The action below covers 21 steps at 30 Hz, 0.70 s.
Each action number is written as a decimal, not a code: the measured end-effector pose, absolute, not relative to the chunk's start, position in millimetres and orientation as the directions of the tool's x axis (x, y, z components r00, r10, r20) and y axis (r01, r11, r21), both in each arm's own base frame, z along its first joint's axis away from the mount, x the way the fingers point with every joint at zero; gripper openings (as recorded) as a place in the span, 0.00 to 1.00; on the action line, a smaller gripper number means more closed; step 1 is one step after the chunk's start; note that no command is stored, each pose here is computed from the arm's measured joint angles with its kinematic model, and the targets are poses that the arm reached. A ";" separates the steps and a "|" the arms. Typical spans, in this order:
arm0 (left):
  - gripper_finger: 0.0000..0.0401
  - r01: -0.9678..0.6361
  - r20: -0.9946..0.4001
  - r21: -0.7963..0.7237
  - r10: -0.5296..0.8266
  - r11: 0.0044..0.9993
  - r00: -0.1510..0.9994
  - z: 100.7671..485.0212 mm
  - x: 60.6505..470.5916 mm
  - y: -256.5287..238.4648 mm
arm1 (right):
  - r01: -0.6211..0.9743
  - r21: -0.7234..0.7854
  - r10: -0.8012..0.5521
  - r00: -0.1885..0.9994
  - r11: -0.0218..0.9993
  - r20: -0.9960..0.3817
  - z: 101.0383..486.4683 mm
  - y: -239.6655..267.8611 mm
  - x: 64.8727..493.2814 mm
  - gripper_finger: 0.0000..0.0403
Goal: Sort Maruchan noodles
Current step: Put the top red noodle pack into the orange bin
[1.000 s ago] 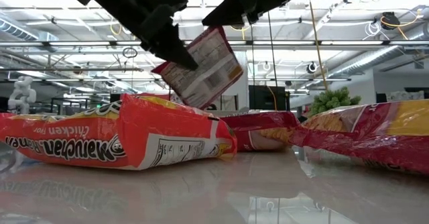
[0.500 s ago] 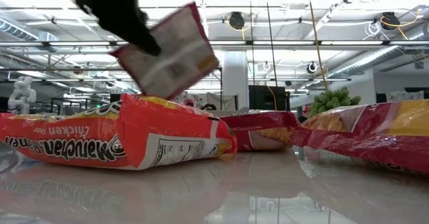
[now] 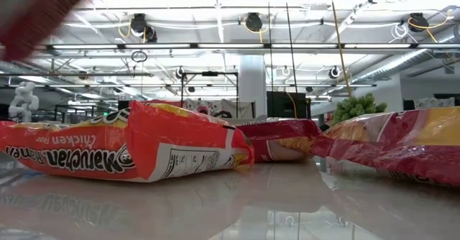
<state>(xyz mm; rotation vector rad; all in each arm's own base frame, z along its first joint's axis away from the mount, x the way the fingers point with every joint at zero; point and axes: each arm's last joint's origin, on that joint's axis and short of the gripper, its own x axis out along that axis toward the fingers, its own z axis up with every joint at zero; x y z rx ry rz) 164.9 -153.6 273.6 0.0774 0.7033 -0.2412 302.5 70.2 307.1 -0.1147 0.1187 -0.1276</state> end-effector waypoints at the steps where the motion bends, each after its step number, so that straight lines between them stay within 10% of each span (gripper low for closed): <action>1: 0.29 0.267 -0.642 -0.020 -0.217 0.963 0.735 275.2 158.8 -158.0 | 0.122 -0.104 -0.133 0.985 0.987 -0.112 307.0 70.2 302.5 0.16; 21: 0.29 0.350 -0.802 -0.052 -0.248 0.935 0.544 260.0 87.6 -179.2 | 0.074 0.084 -0.064 0.991 0.994 -0.117 293.0 96.1 309.6 0.16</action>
